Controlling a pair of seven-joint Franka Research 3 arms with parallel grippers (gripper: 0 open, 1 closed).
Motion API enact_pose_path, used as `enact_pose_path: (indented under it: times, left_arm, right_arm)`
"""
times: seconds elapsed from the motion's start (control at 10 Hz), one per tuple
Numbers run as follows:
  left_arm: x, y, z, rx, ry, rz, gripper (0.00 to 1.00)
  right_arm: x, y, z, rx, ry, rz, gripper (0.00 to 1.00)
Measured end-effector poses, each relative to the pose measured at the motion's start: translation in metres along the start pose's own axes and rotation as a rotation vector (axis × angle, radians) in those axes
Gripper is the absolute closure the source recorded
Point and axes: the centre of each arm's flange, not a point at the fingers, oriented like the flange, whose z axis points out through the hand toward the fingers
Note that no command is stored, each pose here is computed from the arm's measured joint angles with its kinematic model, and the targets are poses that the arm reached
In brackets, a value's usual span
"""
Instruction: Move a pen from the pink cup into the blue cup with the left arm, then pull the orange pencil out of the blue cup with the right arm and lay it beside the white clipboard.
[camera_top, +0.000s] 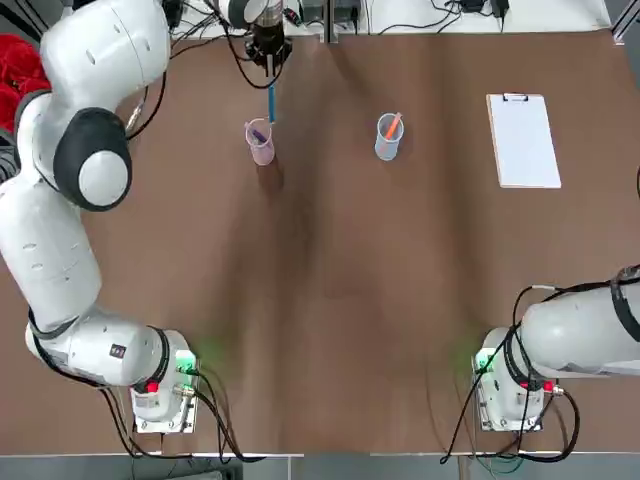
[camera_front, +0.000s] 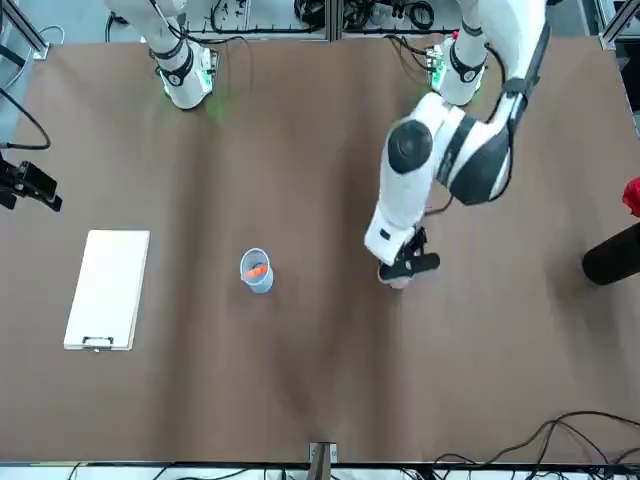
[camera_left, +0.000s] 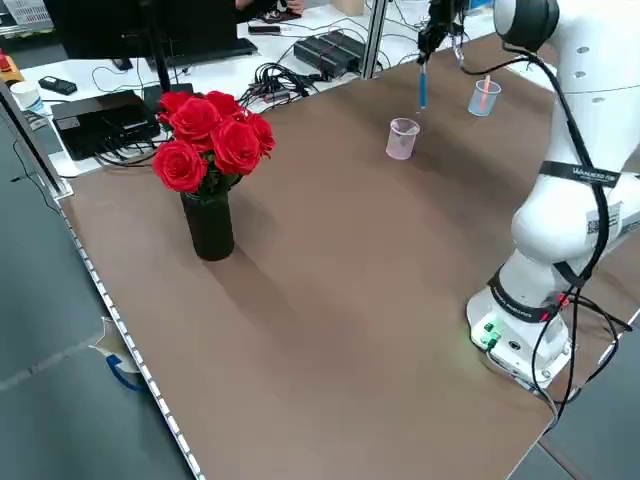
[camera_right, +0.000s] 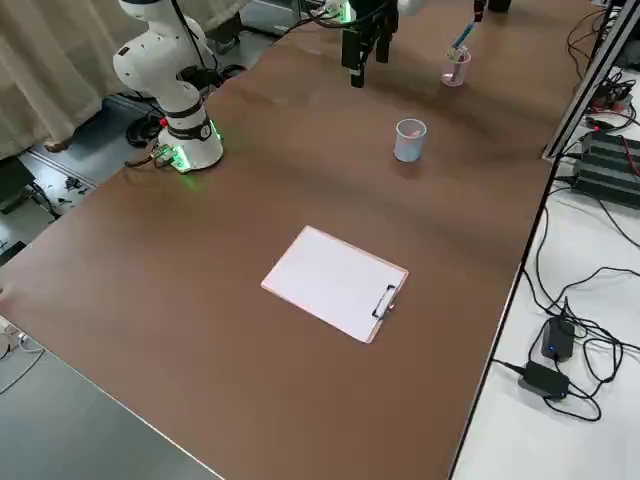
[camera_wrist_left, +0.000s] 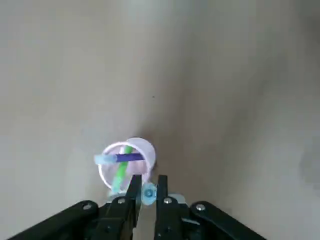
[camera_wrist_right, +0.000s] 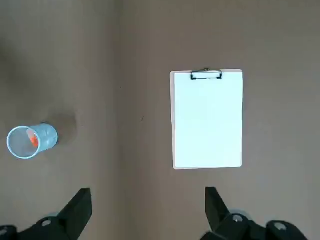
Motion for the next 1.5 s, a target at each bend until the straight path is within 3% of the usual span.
enact_pose_path:
  times: [0.4,0.6,0.9,1.2,1.5]
  left_arm:
    - [-0.033,0.066,-0.054,-0.182,0.068,-0.133,0.84]
    - [-0.055,0.112,-0.036,-0.269,0.104,-0.220,0.84]
    - [-0.078,0.160,-0.005,-0.412,0.095,-0.314,0.84]
    - [-0.090,0.184,0.012,-0.485,0.097,-0.364,0.84]
    - [-0.108,0.202,0.035,-0.494,0.094,-0.346,0.84]
  right_arm:
    - [0.000,0.000,0.000,0.000,0.000,-0.001,0.00]
    - [0.000,-0.001,0.000,0.000,0.000,-0.001,0.00]
    - [0.000,-0.001,0.000,0.000,-0.001,-0.002,0.00]
    - [0.000,-0.001,0.000,0.000,-0.002,-0.002,0.00]
    - [0.000,-0.001,0.001,-0.001,-0.003,-0.001,0.00]
